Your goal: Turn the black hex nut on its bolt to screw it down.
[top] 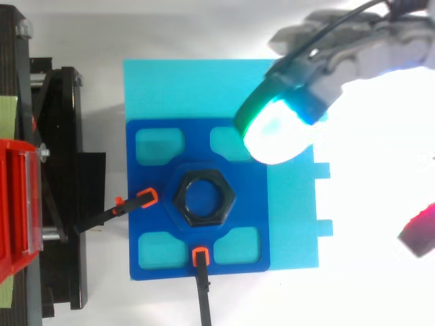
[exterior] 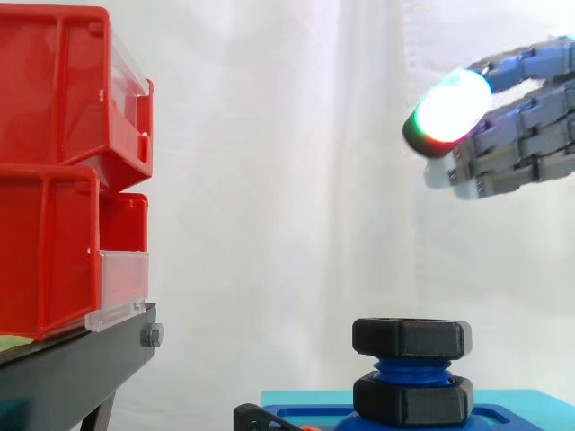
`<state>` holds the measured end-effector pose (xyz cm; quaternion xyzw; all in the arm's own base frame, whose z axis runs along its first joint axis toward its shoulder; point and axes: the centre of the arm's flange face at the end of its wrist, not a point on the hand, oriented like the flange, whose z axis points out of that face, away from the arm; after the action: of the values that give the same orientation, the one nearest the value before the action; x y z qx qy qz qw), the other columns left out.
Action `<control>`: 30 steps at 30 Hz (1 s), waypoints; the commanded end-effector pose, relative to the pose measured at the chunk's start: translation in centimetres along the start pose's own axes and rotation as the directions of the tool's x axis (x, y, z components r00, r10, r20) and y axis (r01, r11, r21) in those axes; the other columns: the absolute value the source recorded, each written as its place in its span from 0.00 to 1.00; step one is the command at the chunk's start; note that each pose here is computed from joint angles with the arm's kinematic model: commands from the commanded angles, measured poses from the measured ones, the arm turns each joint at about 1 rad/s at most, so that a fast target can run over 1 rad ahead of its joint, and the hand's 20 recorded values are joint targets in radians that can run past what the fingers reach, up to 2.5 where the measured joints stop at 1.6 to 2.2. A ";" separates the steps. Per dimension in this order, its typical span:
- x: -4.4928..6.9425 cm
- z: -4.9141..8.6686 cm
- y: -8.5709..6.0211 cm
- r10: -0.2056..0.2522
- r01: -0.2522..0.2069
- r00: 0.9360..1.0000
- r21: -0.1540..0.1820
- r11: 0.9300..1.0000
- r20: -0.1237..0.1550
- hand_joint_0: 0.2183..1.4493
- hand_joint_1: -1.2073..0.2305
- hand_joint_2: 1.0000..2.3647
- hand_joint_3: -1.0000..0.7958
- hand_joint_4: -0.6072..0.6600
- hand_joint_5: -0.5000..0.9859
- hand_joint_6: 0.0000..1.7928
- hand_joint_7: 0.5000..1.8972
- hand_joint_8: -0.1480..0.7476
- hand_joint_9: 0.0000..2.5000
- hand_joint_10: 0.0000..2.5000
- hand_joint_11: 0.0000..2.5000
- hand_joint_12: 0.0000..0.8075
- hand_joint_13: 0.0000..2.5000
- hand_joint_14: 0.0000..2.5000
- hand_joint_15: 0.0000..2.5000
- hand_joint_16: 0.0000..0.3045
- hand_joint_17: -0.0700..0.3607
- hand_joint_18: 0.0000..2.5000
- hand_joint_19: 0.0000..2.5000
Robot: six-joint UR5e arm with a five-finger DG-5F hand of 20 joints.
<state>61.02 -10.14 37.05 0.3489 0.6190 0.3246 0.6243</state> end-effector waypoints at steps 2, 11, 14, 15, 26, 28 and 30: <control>1.8 2.9 -0.9 -0.087 0.087 0.996 -0.010 0.996 0.016 0.23 0.49 0.00 0.28 0.59 0.20 0.28 0.10 0.43 0.14 0.00 0.00 0.37 0.08 0.00 0.00 0.12 0.36 0.00 0.00; 4.6 6.4 -0.5 -0.166 0.166 0.986 -0.043 0.985 -0.008 0.23 0.49 0.00 0.28 0.59 0.20 0.28 0.10 0.43 0.14 0.00 0.00 0.38 0.08 0.00 0.00 0.13 0.36 0.00 0.00; 5.4 6.5 0.1 -0.208 0.207 0.978 -0.055 0.977 -0.009 0.23 0.50 0.00 0.28 0.59 0.20 0.28 0.12 0.44 0.13 0.00 0.00 0.38 0.08 0.00 0.00 0.13 0.37 0.01 0.00; 5.6 6.5 0.2 -0.215 0.214 0.977 -0.058 0.975 -0.011 0.23 0.50 0.00 0.28 0.59 0.20 0.28 0.12 0.44 0.13 0.00 0.00 0.38 0.08 0.00 0.00 0.13 0.37 0.01 0.00; 9.2 7.9 -0.9 -0.291 0.287 0.955 -0.061 0.956 -0.053 0.23 0.50 0.00 0.28 0.58 0.21 0.28 0.16 0.43 0.13 0.00 0.00 0.38 0.08 0.00 0.00 0.14 0.38 0.02 0.00; 9.3 8.1 -0.6 -0.295 0.291 0.954 -0.068 0.954 -0.052 0.23 0.50 0.00 0.28 0.56 0.21 0.28 0.19 0.43 0.13 0.00 0.00 0.38 0.08 0.00 0.00 0.15 0.40 0.02 0.00; 9.6 8.2 -0.2 -0.307 0.303 0.950 -0.078 0.950 -0.053 0.23 0.50 0.00 0.28 0.55 0.21 0.28 0.21 0.43 0.12 0.00 0.00 0.38 0.08 0.00 0.00 0.15 0.40 0.02 0.00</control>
<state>69.15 -3.02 31.51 0.2242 0.6726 0.2568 0.6568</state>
